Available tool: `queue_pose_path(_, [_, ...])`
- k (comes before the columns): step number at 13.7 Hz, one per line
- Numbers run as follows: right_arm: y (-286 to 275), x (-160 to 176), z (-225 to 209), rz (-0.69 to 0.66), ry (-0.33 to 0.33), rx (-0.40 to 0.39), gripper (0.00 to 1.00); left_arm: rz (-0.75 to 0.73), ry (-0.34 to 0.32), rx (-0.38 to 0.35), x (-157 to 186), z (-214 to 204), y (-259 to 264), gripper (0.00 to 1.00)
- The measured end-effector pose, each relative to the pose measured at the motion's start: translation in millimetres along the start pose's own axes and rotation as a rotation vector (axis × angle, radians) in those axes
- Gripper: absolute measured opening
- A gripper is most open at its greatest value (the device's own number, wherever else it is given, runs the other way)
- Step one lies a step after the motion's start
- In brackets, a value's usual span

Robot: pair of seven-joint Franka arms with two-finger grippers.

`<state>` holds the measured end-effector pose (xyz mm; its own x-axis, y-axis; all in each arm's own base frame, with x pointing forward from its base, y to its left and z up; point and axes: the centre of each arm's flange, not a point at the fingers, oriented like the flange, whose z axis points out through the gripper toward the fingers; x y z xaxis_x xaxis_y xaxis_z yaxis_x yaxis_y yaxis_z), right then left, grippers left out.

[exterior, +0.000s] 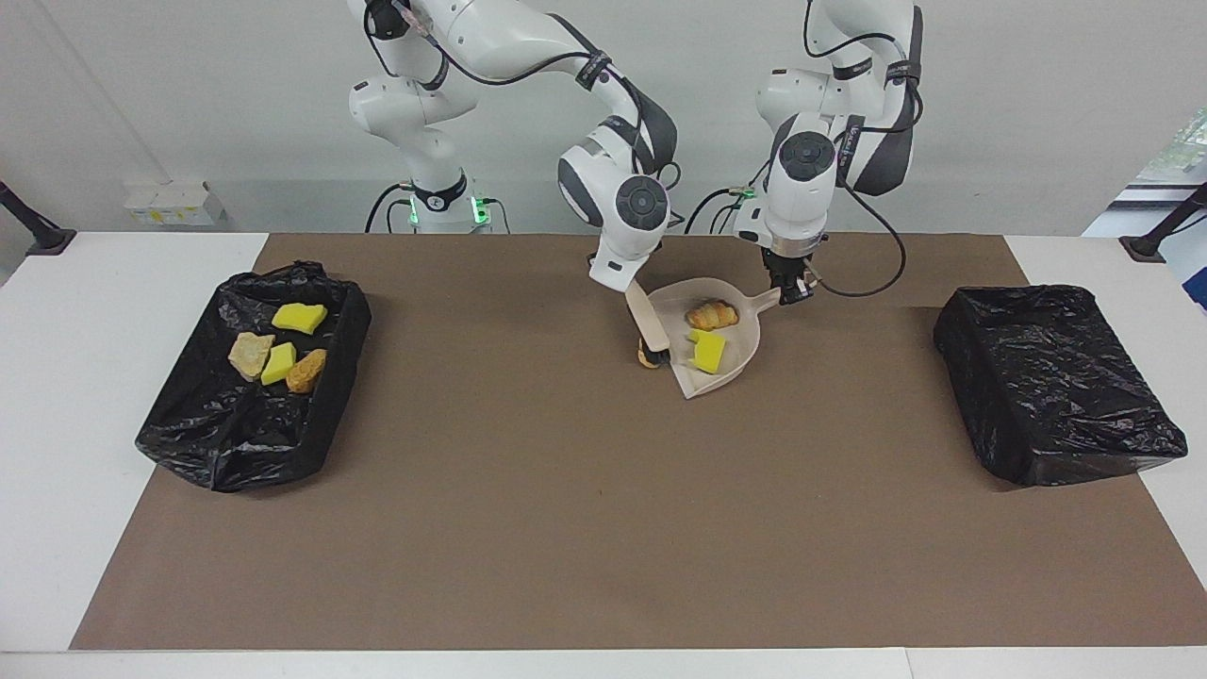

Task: Sweep and dump trash in bin
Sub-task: 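Sweep the bread pieces into the dustpan with the brush in the right gripper, then carry the loaded dustpan with the left gripper and dump it into the bag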

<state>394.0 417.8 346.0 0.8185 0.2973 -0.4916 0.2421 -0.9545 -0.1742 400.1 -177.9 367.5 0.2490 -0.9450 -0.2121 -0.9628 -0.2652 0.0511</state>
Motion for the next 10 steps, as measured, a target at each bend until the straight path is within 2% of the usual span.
queue_pose_path(2, [-18.5,-6.2,0.2,0.010,0.002,0.040,0.26,0.004,-0.005,0.007,0.0,0.1,-0.4,0.31])
queue_pose_path(6, [-22.2,-9.5,-9.2,0.011,0.023,0.055,0.26,0.010,-0.006,0.016,0.4,0.2,-1.5,0.31])
queue_pose_path(10, [46.1,-15.8,-66.1,0.073,0.013,0.085,0.26,0.054,0.017,0.037,-7.8,0.6,-15.4,0.31])
